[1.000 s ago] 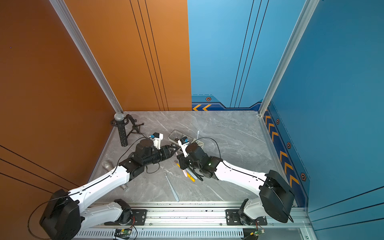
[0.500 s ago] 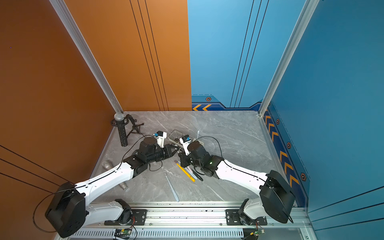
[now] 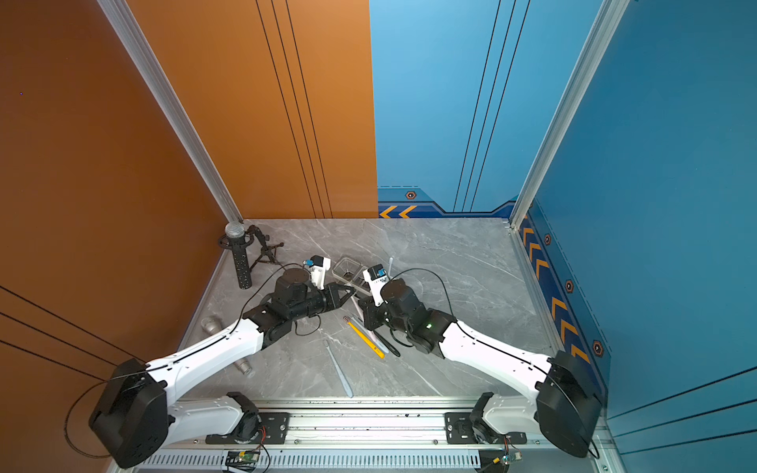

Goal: Place the toothbrush into the toothbrush holder
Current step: Pick up the toothbrush from the center of the board, then place the toothbrush in the toothbrush holder.

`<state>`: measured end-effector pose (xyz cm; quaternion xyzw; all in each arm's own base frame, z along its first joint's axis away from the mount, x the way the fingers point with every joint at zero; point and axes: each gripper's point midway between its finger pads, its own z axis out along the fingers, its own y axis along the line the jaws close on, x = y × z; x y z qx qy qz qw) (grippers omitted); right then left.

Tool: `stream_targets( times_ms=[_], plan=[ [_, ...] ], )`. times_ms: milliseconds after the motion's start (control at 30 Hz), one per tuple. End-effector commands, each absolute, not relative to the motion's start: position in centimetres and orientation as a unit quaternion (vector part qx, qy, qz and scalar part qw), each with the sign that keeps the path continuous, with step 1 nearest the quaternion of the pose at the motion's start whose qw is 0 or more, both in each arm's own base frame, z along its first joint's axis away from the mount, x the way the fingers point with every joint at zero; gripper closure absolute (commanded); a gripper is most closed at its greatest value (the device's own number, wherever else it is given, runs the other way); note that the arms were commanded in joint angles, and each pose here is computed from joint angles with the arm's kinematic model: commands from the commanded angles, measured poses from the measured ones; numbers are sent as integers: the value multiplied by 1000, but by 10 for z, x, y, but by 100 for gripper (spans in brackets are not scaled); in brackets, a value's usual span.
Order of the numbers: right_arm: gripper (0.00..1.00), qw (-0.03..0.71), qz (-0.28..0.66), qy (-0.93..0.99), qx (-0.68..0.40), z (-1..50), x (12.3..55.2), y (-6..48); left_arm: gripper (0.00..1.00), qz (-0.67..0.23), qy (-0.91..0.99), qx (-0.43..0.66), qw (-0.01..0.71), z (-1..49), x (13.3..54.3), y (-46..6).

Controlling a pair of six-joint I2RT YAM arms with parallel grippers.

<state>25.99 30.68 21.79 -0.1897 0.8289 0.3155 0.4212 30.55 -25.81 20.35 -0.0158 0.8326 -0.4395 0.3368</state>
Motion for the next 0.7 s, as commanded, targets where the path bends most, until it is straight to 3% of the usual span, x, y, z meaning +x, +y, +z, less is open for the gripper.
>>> stream_targets(
  times_ms=[0, 67, 233, 433, 667],
  plan=[
    [74, 453, 250, 843, -149, 220, 266, 260, 100, -447, 800, 33, 399, 252, 308, -262],
    [64, 469, 225, 847, -113, 223, 268, 230, 100, -439, 789, 49, 426, 268, 311, -262],
    [50, 477, 215, 852, -15, 222, 269, 166, 100, -423, 759, 103, 484, 312, 322, -276],
    [44, 477, 189, 858, 11, 212, 262, 137, 100, -383, 713, 171, 562, 357, 339, -305],
    [37, 505, 193, 841, 26, 220, 248, 117, 100, -338, 702, 235, 581, 343, 369, -340]
  ],
)
